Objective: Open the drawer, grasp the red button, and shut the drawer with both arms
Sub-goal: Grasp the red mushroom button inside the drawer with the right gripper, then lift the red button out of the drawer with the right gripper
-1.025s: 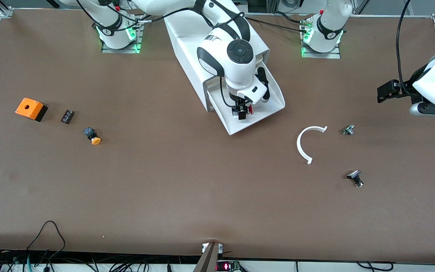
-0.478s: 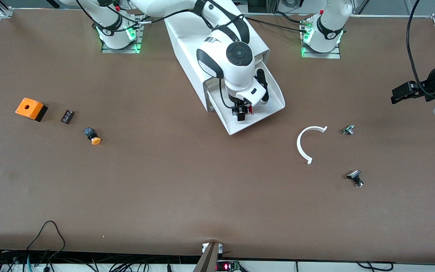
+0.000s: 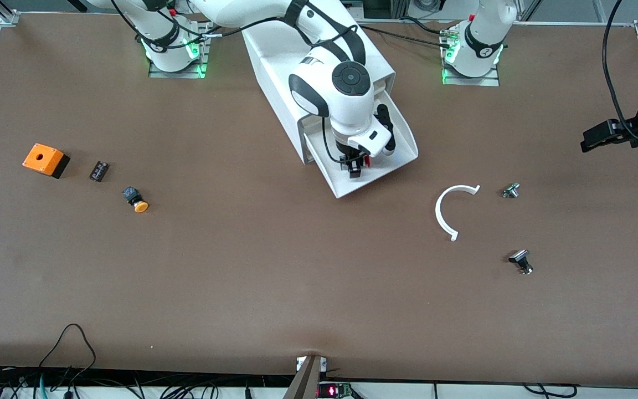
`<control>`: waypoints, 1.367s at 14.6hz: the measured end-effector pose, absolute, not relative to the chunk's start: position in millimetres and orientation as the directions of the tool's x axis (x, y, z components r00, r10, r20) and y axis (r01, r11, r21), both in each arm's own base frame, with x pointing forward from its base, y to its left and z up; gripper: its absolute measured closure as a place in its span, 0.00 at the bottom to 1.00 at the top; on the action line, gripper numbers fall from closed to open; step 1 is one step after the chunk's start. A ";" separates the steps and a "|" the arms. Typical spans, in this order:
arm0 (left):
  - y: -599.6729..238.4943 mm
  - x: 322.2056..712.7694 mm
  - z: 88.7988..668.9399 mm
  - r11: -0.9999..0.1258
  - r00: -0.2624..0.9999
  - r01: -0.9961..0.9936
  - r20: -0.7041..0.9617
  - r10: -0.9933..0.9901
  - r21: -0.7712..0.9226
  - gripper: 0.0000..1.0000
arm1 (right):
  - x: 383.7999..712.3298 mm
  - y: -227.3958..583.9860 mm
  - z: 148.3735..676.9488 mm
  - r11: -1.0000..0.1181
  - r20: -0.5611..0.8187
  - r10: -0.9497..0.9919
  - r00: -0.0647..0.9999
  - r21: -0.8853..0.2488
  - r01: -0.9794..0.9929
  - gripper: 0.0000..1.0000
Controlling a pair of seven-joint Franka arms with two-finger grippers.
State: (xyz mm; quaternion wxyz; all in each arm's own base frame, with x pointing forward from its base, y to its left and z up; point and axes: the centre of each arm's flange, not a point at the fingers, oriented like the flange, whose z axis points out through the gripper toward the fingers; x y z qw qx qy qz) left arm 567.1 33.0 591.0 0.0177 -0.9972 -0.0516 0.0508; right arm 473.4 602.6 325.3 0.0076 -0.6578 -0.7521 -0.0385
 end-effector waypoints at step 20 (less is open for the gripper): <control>26.9 566.8 590.1 -0.995 0.990 0.090 -0.106 0.093 -0.040 0.00 | 493.7 593.2 377.0 -0.083 0.109 0.991 0.070 0.116 0.990 0.67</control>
